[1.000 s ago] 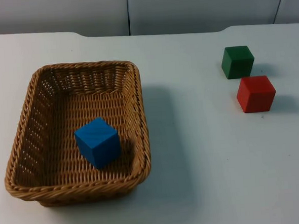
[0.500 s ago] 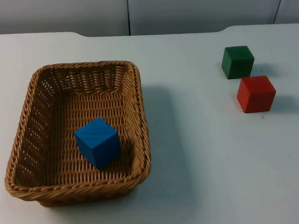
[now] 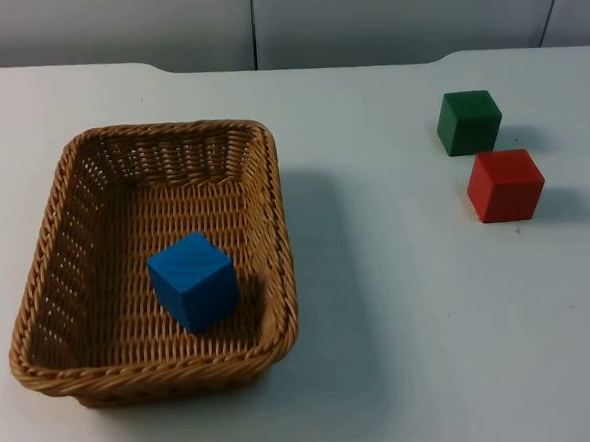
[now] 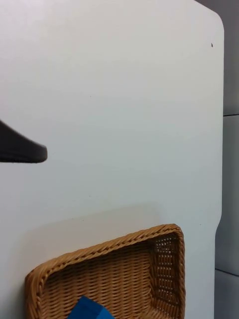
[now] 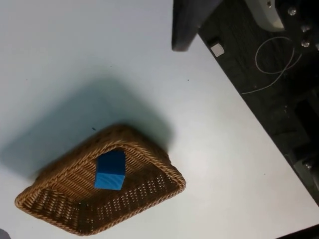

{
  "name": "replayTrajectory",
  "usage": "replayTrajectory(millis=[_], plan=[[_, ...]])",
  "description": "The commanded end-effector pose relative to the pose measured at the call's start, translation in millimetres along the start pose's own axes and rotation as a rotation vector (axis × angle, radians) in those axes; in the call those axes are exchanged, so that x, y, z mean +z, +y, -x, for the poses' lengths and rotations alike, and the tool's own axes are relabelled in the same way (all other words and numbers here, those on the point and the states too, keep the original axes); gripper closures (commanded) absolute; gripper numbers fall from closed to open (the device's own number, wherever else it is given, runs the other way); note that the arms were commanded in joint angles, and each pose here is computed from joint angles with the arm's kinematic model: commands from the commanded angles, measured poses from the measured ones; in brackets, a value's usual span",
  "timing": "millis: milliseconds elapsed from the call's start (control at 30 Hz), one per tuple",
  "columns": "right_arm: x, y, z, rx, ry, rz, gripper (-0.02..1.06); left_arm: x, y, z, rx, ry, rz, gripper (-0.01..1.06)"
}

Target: Pick up the basket with the left hand and place the blue cube into the basket with the right hand.

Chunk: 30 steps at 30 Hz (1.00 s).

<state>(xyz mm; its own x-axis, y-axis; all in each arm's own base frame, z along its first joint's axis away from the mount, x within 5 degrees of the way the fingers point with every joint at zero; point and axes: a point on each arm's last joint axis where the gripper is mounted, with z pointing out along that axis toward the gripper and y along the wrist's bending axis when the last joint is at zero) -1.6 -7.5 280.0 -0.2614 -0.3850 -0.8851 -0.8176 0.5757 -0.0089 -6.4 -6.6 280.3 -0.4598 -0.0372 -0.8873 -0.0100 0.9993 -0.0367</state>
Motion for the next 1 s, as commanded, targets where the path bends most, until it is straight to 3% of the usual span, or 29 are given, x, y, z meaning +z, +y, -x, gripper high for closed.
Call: replayTrajectory(millis=[0,967], plan=[[1.2,0.8,-1.3,-0.017,-0.002,0.006,0.00,0.2,0.0,-0.8,-0.004,-0.003,0.000,0.18],[1.2,0.8,-1.3,-0.017,-0.002,0.006,0.00,0.2,0.0,-0.8,-0.004,-0.003,0.000,0.18]])
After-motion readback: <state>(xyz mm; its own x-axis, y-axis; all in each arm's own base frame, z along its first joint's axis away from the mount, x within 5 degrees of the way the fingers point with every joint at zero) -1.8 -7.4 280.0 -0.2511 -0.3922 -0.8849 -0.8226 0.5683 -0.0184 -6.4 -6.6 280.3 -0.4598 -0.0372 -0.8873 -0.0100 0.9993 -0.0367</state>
